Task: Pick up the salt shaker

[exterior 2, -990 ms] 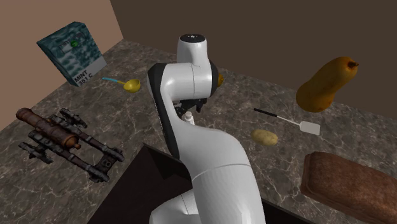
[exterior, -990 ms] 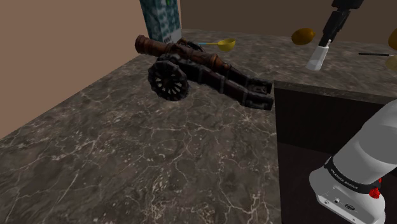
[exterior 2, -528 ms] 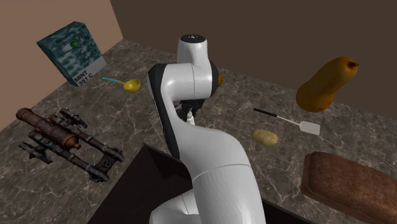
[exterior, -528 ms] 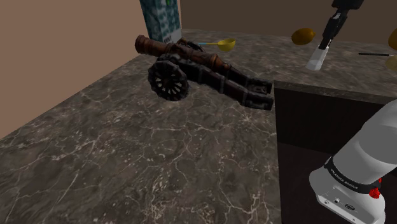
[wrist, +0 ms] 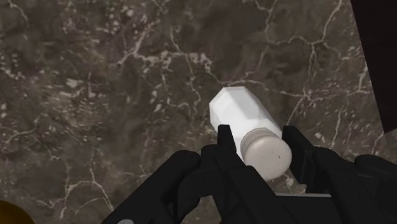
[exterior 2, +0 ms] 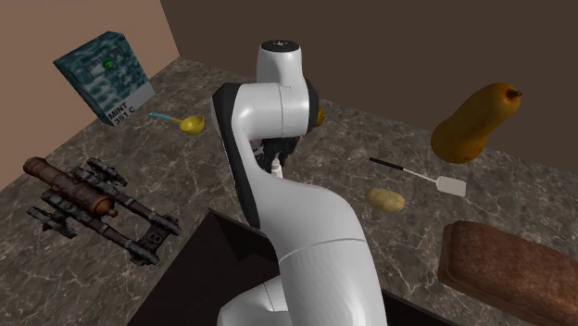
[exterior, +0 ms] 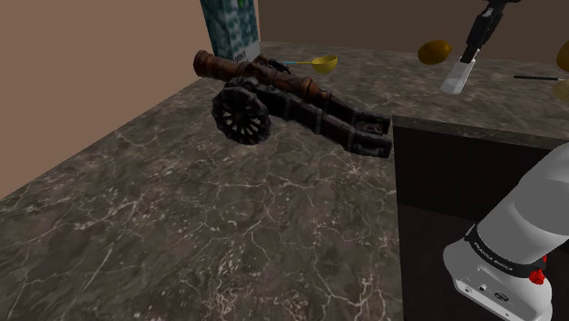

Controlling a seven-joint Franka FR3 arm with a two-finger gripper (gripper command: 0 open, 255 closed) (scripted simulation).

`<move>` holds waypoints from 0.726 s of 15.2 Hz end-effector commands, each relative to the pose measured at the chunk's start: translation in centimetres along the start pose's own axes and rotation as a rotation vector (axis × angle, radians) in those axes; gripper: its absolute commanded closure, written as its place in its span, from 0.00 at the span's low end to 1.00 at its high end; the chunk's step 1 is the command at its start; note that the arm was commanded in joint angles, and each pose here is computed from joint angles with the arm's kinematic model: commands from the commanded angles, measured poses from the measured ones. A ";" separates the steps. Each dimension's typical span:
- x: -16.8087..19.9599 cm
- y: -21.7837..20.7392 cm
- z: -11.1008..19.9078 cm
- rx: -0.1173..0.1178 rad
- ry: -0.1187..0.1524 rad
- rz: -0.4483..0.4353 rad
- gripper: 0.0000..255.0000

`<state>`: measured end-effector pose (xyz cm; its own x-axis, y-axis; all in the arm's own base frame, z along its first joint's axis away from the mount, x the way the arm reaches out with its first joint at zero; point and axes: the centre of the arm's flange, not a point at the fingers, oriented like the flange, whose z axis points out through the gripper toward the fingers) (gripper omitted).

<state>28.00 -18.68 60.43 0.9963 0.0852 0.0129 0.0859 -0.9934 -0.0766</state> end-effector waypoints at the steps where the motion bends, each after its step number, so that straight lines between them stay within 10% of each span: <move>1: 0.1 -0.1 -1.1 0.000 0.000 0.000 1.00; 11: 0.1 -0.5 -5.9 0.000 0.000 0.000 1.00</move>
<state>28.08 -18.69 66.11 0.9963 0.0852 0.0129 0.0860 -0.9933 -0.0767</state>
